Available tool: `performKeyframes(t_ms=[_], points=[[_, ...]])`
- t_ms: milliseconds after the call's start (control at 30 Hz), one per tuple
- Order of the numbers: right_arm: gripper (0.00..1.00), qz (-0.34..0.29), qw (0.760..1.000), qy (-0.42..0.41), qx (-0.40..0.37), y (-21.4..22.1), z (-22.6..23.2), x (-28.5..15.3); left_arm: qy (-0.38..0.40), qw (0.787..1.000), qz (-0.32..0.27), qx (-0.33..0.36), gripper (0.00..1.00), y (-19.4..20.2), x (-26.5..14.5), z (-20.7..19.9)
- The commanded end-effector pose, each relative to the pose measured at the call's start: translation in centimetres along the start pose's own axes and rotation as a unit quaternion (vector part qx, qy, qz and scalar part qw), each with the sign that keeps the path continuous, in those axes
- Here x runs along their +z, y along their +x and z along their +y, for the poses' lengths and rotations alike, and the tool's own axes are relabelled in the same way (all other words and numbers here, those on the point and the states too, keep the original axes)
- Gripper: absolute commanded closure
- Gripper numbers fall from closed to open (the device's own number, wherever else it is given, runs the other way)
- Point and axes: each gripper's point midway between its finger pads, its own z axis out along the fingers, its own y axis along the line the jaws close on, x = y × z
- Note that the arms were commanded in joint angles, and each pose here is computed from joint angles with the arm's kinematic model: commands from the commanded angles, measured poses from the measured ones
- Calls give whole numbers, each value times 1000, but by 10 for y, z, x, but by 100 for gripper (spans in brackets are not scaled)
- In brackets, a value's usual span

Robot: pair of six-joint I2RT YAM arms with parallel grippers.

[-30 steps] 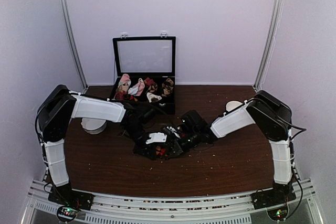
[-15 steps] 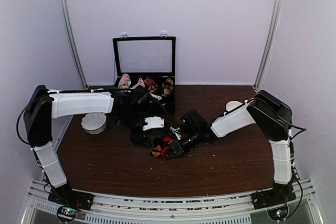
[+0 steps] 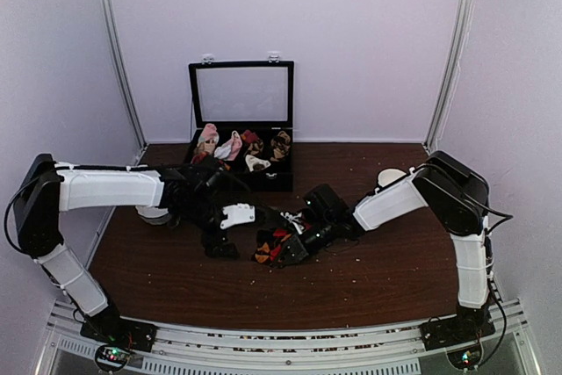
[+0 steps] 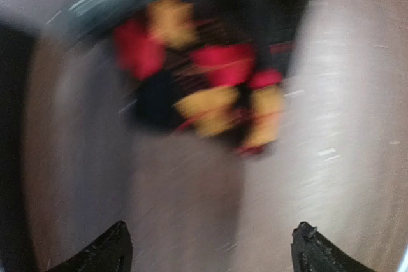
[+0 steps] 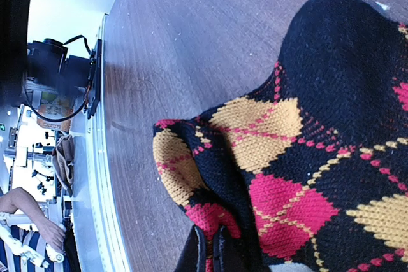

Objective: Roll the socks
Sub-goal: Roll the sock at the center of the board.

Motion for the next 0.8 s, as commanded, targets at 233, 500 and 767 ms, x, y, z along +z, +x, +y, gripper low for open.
performKeyframes(t_ms=[233,500,767], points=[[100,136,972,97,163,115,-61,-9,137,981,-105,86,42,-64,35,-51],[100,140,972,92,166,113,-56,-12,152,979,-101,93,62,-70,49,-58],[100,143,971,89,167,113,-55,-12,149,982,-83,78,53,-64,64,-55]])
